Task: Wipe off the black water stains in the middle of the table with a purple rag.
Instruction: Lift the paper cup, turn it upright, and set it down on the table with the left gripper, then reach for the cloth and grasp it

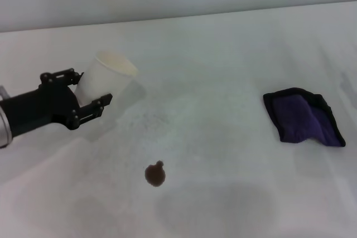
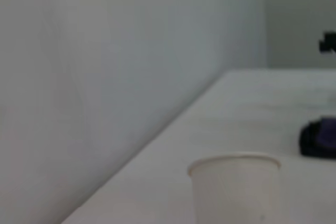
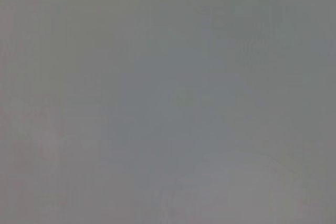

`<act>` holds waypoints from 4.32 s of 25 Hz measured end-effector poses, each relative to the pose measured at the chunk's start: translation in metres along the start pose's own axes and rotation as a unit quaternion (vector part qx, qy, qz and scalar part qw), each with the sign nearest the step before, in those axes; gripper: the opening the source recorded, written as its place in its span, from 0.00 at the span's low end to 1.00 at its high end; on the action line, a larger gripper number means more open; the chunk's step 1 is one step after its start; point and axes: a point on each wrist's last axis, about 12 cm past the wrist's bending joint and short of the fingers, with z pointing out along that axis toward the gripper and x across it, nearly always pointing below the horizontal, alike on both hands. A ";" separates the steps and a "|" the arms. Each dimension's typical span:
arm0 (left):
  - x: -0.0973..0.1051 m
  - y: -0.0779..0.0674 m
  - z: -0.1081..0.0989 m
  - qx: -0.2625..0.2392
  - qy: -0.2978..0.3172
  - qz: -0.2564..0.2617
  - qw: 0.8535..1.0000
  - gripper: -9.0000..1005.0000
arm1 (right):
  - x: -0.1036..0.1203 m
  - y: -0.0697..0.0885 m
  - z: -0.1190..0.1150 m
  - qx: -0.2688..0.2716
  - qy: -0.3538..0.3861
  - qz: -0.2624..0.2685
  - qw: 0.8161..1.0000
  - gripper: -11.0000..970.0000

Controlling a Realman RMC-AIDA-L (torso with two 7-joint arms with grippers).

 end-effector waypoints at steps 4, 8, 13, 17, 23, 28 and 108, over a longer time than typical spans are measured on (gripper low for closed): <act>0.014 -0.007 -0.001 -0.016 -0.026 -0.035 0.999 0.61 | -0.001 -0.004 -0.002 -0.002 0.000 -0.010 1.000 0.90; 0.029 -0.015 0.001 -0.028 -0.037 -0.073 0.996 0.59 | -0.001 -0.005 -0.004 -0.001 0.000 -0.013 1.000 0.90; 0.041 -0.020 0.005 -0.032 -0.022 -0.077 0.996 0.59 | -0.003 -0.009 -0.004 0.002 -0.001 -0.021 1.000 0.90; 0.048 -0.025 0.006 -0.038 -0.019 -0.064 0.997 0.59 | -0.005 -0.012 -0.004 0.002 -0.004 -0.027 1.000 0.90; 0.053 -0.030 0.004 -0.044 -0.022 -0.063 0.997 0.59 | -0.005 -0.014 -0.004 0.004 -0.004 -0.030 1.000 0.90; 0.060 -0.036 0.004 -0.043 -0.021 -0.060 0.997 0.59 | -0.006 -0.016 -0.003 0.009 -0.003 -0.031 0.999 0.90; 0.111 -0.062 -0.092 -0.332 -0.121 -0.185 0.917 0.89 | -0.067 -0.048 0.039 -0.116 0.100 0.172 0.973 0.89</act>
